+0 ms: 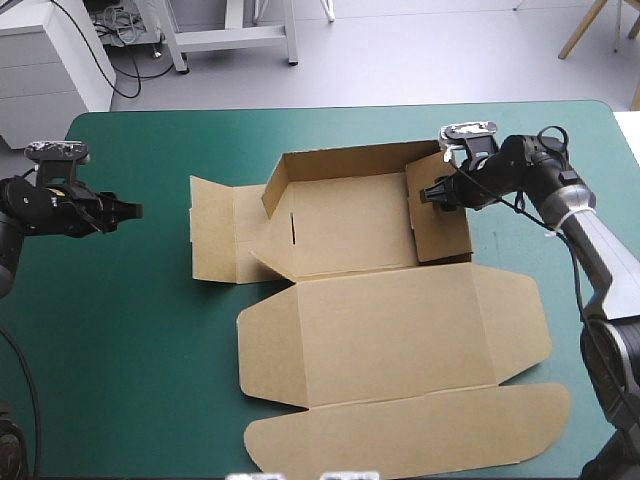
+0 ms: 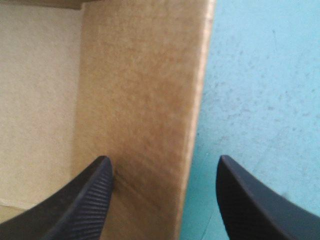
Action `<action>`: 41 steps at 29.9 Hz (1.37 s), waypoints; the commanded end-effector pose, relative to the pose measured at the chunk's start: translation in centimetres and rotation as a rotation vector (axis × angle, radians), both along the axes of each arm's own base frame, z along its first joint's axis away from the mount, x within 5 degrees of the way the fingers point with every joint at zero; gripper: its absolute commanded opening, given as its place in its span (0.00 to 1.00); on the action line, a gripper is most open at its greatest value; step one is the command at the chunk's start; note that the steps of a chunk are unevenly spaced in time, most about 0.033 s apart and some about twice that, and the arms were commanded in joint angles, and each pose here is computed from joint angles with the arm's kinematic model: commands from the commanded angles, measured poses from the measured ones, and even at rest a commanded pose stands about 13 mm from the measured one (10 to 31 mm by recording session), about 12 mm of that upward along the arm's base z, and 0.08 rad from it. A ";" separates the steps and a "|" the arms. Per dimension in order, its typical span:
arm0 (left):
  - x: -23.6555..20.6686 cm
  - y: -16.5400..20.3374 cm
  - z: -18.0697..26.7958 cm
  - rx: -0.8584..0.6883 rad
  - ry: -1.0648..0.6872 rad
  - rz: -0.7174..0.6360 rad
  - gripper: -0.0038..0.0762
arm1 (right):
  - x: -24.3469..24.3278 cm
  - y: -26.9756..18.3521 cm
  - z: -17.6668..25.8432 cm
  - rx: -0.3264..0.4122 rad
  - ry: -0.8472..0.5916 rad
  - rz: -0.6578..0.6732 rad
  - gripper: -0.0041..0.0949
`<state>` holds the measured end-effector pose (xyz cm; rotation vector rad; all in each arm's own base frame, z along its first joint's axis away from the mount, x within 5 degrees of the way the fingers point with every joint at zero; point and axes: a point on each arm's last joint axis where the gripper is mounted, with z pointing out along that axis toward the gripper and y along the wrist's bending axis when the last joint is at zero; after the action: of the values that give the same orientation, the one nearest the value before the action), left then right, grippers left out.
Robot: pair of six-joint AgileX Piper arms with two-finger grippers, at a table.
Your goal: Fold the box
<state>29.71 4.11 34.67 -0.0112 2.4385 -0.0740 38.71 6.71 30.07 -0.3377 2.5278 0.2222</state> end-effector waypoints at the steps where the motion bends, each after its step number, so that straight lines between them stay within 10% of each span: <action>1: -0.3 -0.2 2.2 -0.010 -0.109 0.014 0.46 | -0.1 -0.2 4.4 0.012 -0.167 -0.003 0.67; 24: -0.3 -0.1 2.1 0.007 -0.109 0.000 0.46 | -4.0 1.9 11.2 -0.090 -0.061 0.021 0.67; 41: -0.3 -0.5 2.1 -0.010 -0.099 -0.015 0.46 | 2.5 1.8 3.7 -0.115 0.004 -0.022 0.72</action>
<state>29.69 3.99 34.66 0.0102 2.4392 -0.0853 41.08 8.67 32.19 -0.3597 2.6341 0.0588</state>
